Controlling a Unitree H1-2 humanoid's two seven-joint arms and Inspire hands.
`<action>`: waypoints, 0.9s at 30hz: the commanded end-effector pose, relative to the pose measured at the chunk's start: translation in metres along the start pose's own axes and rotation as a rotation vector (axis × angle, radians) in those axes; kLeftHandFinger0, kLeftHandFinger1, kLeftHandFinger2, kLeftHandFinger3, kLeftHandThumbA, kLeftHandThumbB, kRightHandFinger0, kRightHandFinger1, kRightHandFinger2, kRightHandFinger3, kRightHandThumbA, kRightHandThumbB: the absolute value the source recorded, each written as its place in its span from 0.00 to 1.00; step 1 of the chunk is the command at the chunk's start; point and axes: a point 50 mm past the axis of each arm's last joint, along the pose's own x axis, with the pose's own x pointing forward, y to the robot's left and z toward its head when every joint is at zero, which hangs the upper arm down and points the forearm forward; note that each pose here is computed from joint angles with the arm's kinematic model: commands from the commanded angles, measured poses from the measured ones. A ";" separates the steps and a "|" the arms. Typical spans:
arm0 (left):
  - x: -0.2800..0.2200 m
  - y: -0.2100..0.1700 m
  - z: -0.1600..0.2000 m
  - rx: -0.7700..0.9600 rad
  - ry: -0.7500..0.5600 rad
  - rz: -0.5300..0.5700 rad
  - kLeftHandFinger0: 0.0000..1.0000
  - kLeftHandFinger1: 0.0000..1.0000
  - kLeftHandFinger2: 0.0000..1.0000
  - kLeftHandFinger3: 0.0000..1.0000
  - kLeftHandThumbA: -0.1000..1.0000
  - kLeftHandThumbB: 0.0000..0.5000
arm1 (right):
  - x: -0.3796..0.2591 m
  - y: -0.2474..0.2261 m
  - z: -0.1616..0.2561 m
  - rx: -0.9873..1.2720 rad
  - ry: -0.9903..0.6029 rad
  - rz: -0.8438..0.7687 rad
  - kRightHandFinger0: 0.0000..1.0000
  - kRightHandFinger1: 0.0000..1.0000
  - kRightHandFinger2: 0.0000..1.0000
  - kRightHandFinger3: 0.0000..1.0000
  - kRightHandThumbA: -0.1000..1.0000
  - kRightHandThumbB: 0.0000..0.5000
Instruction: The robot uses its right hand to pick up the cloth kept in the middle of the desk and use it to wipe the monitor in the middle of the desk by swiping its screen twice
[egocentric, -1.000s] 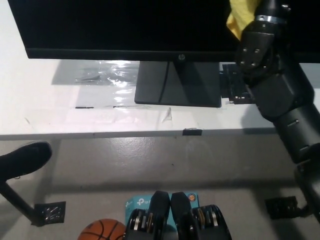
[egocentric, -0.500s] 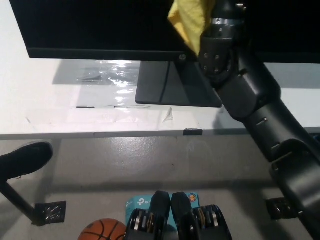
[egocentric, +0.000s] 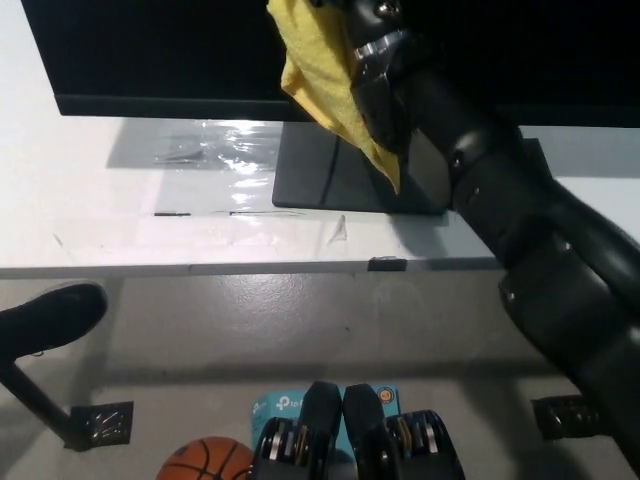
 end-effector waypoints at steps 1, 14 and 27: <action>-0.009 0.011 -0.006 0.037 0.016 -0.006 0.76 0.71 0.82 1.00 0.75 0.23 | 0.041 -0.037 -0.010 -0.102 -0.122 -0.044 0.00 0.00 0.33 0.42 0.00 0.22; -0.003 0.011 -0.013 0.057 0.013 -0.004 0.74 0.69 0.82 1.00 0.80 0.31 | 0.021 -0.051 -0.052 -0.230 -0.229 -0.020 0.00 0.00 0.34 0.43 0.00 0.47; -0.005 0.009 -0.019 0.019 0.019 0.008 0.74 0.70 0.82 1.00 0.75 0.25 | -0.052 -0.067 -0.138 -0.374 -0.171 0.095 0.00 0.00 0.21 0.13 0.00 0.13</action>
